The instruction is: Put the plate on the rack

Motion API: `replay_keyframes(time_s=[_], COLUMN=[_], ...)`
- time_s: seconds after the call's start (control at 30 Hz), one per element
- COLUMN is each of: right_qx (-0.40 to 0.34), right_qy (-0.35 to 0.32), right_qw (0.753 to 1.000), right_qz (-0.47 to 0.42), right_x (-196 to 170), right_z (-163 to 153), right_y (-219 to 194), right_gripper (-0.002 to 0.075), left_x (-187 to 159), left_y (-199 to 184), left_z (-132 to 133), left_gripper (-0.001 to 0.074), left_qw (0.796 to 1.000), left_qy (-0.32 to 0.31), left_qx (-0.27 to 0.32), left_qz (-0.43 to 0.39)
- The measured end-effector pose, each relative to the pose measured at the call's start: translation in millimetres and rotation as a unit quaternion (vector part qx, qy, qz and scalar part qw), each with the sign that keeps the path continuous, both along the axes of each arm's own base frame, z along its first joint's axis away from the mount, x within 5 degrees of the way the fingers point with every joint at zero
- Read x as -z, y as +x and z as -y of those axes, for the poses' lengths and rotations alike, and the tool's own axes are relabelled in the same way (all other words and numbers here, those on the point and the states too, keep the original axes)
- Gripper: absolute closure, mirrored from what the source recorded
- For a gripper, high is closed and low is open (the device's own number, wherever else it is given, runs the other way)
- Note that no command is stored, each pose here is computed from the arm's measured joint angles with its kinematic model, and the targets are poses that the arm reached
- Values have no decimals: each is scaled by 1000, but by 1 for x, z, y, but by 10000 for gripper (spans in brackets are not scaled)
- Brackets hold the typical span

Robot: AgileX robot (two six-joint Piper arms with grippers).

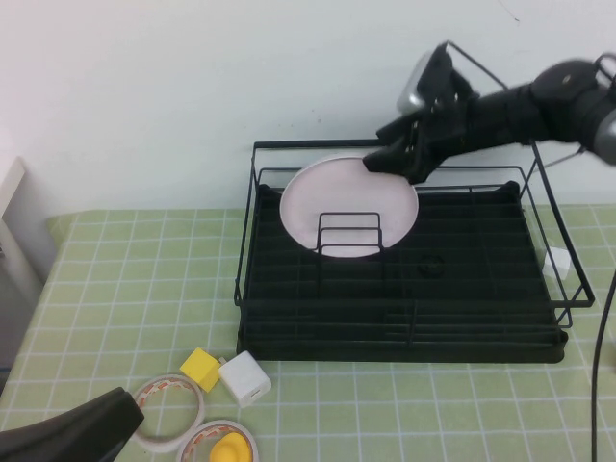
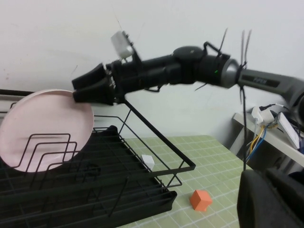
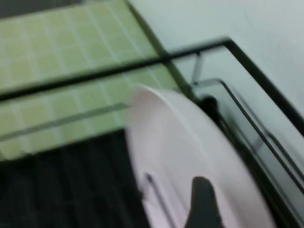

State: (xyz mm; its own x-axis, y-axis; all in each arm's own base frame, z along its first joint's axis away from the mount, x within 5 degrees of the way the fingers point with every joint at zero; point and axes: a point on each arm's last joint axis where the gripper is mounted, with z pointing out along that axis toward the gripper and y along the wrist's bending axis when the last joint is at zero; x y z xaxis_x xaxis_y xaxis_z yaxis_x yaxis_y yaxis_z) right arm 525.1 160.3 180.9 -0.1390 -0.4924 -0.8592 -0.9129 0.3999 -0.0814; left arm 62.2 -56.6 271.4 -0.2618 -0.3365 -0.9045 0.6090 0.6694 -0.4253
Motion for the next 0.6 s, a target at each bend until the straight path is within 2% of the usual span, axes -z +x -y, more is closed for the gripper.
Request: replay_keyframes(time_s=[0.13,0.33,0.43,0.6], right_qx=[-49,-76,-42,7], right_qy=[21,34,35,39], right_qw=[998,994,995,997], right_qz=[-25,-64,-81,-68], right_x=[-41,-116,-154,-223], right_z=[2,20,30,42], right_y=[-18,-52,-68,-107], right_gripper=[352,643,697,717], left_x=[0,0,1,2], left_y=[0,1,4,9], left_z=[0,-1,-5,-11], left_gripper=[736,736,736,736], left_qw=[1000,1000,999,996], left_qy=[0,14,25,31], left_qx=[0,-11,-35,-78], left_qz=[0,10,14,9])
